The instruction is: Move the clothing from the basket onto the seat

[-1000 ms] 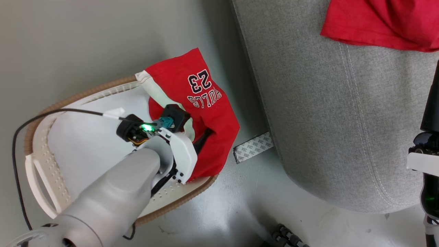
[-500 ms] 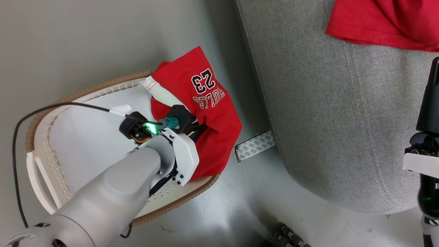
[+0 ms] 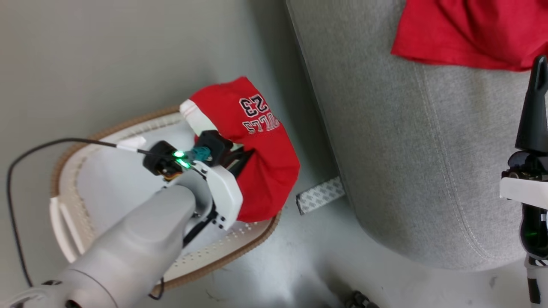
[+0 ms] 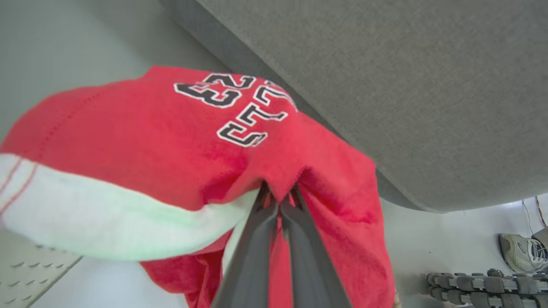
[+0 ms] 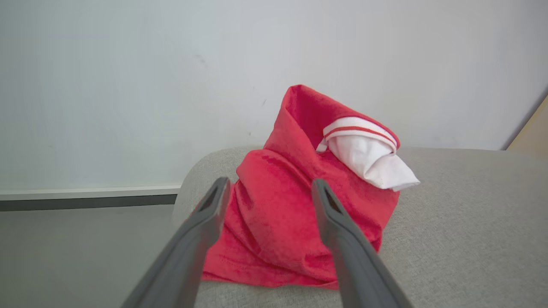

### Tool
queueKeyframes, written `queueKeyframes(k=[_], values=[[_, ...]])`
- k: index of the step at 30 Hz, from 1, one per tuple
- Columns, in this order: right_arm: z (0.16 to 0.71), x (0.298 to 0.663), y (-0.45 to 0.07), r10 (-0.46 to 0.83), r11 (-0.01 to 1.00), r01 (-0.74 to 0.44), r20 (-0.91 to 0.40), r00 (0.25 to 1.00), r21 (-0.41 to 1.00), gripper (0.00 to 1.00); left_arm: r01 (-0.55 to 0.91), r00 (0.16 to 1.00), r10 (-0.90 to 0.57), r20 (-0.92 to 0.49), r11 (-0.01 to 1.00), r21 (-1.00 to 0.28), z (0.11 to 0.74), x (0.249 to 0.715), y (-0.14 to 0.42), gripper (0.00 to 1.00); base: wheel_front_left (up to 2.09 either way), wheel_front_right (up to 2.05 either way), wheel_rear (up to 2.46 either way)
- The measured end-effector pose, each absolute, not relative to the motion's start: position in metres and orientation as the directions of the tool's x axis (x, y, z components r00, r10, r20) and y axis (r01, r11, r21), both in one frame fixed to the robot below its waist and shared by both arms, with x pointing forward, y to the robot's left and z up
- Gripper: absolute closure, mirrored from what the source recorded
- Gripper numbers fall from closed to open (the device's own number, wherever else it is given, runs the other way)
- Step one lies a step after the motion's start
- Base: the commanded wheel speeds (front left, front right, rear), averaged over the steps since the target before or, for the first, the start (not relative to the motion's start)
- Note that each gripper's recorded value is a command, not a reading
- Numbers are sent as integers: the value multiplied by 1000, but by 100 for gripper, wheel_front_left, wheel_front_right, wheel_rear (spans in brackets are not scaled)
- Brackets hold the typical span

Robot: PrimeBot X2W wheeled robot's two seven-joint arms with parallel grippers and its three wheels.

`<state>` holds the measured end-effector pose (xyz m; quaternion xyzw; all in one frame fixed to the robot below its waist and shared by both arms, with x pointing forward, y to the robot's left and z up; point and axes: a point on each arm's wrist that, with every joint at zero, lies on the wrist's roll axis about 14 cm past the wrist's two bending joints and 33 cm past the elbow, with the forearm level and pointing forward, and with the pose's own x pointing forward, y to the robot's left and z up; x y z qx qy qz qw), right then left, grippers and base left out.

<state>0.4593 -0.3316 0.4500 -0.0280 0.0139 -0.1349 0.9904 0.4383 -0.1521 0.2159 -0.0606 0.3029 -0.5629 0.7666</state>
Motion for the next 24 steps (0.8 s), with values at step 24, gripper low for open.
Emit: queueKeyframes(k=[24], values=[[540,452,-283,-85,996,82,180,980,23,0,804,499,-836,-226,545,-240,385,471,-97,100,0,0,0]])
